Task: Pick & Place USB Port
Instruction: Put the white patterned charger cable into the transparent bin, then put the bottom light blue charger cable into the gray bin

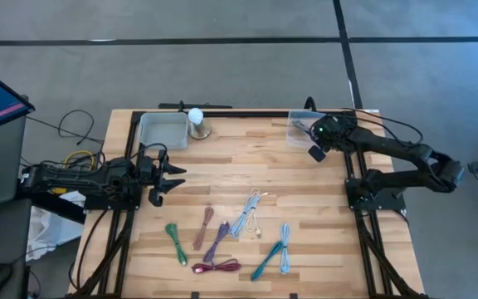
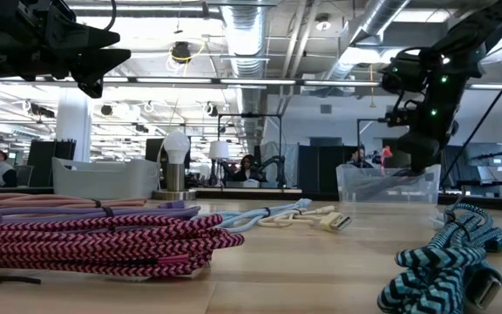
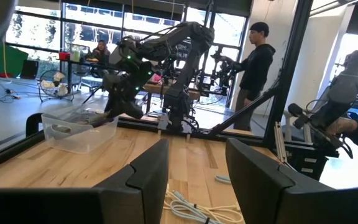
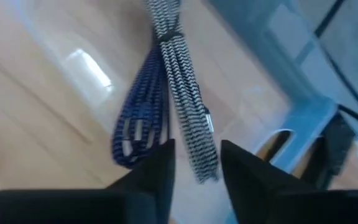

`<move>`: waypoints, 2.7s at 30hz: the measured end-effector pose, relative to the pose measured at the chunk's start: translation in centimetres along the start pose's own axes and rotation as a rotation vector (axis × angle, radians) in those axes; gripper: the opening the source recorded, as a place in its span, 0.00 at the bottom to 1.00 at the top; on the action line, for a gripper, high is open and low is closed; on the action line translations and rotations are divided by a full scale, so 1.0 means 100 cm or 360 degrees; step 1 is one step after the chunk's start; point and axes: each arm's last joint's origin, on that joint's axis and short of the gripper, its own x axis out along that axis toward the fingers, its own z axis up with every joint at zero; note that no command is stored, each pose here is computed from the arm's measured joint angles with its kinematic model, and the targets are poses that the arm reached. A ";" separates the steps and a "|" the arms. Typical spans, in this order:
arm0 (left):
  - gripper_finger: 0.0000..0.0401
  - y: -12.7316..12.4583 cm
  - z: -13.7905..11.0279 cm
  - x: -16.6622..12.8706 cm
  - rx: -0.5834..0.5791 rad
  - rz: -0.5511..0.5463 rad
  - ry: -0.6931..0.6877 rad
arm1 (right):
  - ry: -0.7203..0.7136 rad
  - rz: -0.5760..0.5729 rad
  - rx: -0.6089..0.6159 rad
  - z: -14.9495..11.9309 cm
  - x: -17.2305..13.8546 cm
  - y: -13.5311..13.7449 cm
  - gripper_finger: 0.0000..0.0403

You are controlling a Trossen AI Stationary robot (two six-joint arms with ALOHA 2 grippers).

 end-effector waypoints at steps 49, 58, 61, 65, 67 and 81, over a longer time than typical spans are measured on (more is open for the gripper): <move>0.40 0.000 0.000 0.000 0.0000 0.0000 -0.0001 | -0.0519 0.1515 -0.0777 0.002 -0.120 0.149 0.36; 0.40 0.000 0.000 0.000 0.0000 0.0000 -0.0001 | -0.0201 0.1559 -0.0882 -0.022 -0.109 0.188 0.34; 0.40 0.000 0.000 0.000 0.0000 0.0001 0.0000 | -0.0073 0.1561 -0.0907 -0.031 -0.103 0.198 0.35; 0.40 0.000 0.000 0.000 0.0000 0.0000 0.0000 | 0.0092 0.1593 -0.0951 -0.042 -0.095 0.211 0.35; 0.40 0.000 0.000 0.000 0.0000 0.0001 0.0000 | 0.0172 0.1617 -0.0950 -0.046 -0.092 0.217 0.35; 0.40 0.000 0.000 0.000 0.0000 0.0001 -0.0001 | 0.0259 0.1631 -0.0928 -0.054 -0.073 0.241 0.33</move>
